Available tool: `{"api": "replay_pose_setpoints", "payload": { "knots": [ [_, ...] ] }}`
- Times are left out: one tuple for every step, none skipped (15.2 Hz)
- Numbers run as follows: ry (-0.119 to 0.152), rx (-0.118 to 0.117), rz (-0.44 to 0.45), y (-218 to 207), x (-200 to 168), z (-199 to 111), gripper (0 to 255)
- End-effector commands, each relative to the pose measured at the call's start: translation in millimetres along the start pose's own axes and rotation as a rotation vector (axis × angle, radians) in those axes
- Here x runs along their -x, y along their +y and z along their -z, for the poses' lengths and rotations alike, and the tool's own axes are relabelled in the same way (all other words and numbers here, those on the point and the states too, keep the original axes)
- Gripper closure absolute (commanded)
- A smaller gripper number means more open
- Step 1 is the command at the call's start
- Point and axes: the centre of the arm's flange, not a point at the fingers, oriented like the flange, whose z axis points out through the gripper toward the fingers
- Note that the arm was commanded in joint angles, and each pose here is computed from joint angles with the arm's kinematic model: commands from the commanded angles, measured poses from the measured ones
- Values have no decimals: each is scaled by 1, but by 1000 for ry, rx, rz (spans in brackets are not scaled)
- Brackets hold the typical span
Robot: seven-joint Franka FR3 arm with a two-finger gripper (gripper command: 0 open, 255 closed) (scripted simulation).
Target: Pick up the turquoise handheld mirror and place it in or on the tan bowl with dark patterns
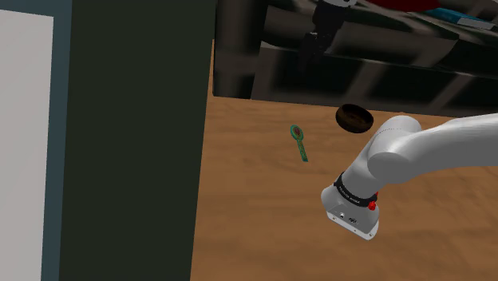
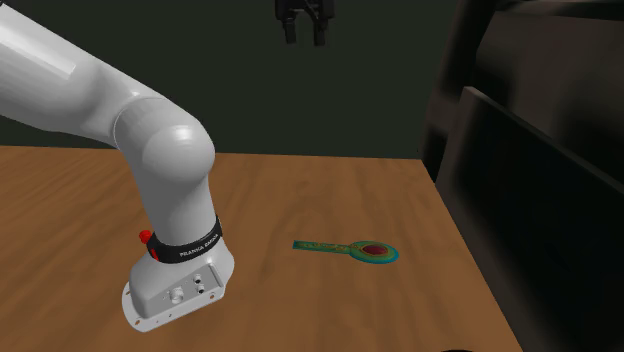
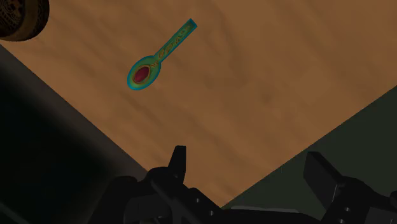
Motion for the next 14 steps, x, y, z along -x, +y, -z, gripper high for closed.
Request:
{"api": "replay_pose_setpoints", "payload": {
  "knots": [
    [0,0,0,0,0,0,0],
    [-2,-1,-25,6,-1,-12,0],
    [-4,-2,-51,12,-2,-24,0],
    [-7,-3,-76,17,-3,-36,0],
    [-9,-4,-101,23,-4,-48,0],
    [-11,-5,-127,29,-4,-60,0],
    [-13,-6,-152,35,-5,-72,0],
    [-16,-7,-177,41,-5,-84,0],
    [-18,-8,-202,46,-5,-96,0],
    [-20,-9,-228,52,-5,-108,0],
    [-22,-10,-253,58,-4,-119,0],
    [-25,-11,-278,64,-4,-131,0],
    [-27,-12,-304,69,-3,-143,0],
    [-29,-13,-329,75,-2,-155,0]
  ]
}}
